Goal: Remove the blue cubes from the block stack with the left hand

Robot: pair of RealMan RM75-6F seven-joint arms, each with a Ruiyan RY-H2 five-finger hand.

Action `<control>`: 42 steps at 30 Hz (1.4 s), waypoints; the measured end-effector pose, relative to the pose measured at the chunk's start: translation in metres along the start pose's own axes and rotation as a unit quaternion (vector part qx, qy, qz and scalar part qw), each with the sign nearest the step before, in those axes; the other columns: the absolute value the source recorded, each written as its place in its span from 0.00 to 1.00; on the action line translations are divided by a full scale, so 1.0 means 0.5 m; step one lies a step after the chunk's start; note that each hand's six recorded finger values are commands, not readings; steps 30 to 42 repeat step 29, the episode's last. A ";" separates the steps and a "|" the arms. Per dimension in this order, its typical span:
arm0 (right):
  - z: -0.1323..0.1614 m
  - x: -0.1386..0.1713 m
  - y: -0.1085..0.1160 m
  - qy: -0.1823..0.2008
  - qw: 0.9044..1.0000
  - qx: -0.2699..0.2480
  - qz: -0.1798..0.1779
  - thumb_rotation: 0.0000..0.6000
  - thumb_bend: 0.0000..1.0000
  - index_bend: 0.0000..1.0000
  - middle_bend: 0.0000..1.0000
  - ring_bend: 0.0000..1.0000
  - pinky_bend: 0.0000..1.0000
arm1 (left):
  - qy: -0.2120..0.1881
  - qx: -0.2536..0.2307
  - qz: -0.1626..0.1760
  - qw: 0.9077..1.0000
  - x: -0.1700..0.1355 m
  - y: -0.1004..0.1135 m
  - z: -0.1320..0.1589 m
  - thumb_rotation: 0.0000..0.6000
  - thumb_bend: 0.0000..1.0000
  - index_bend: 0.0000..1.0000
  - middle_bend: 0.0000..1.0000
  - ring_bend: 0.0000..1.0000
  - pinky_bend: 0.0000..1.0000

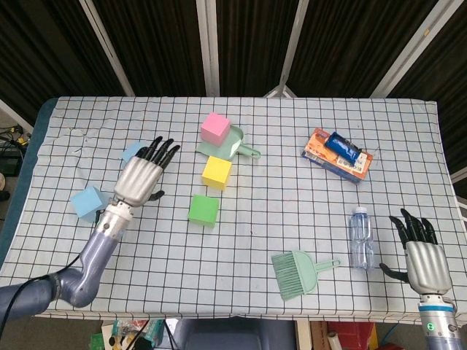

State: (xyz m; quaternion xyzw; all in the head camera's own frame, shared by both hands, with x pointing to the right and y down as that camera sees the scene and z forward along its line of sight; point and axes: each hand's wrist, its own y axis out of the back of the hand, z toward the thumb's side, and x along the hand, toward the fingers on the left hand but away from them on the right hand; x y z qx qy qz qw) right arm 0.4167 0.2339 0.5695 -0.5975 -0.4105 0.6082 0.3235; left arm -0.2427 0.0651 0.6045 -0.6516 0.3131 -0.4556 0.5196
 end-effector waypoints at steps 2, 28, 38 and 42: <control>0.003 0.002 -0.001 0.004 1.000 -0.001 0.001 1.00 0.12 0.16 0.03 0.10 0.00 | 0.035 0.010 0.036 0.999 -0.057 0.029 -0.047 1.00 0.06 0.01 0.04 0.02 0.23; 0.034 0.033 0.044 0.056 0.996 -0.002 -0.064 1.00 0.12 0.16 0.03 0.07 0.00 | 0.308 0.021 0.043 0.950 -0.575 0.097 -0.352 1.00 0.07 0.02 0.04 0.02 0.21; 0.034 0.034 0.048 0.059 0.996 -0.005 -0.070 1.00 0.12 0.16 0.03 0.07 0.00 | 0.307 0.020 0.045 0.950 -0.573 0.096 -0.353 1.00 0.07 0.02 0.04 0.02 0.21; 0.034 0.034 0.048 0.059 0.996 -0.005 -0.070 1.00 0.12 0.16 0.03 0.07 0.00 | 0.307 0.020 0.045 0.950 -0.573 0.096 -0.353 1.00 0.07 0.02 0.04 0.02 0.21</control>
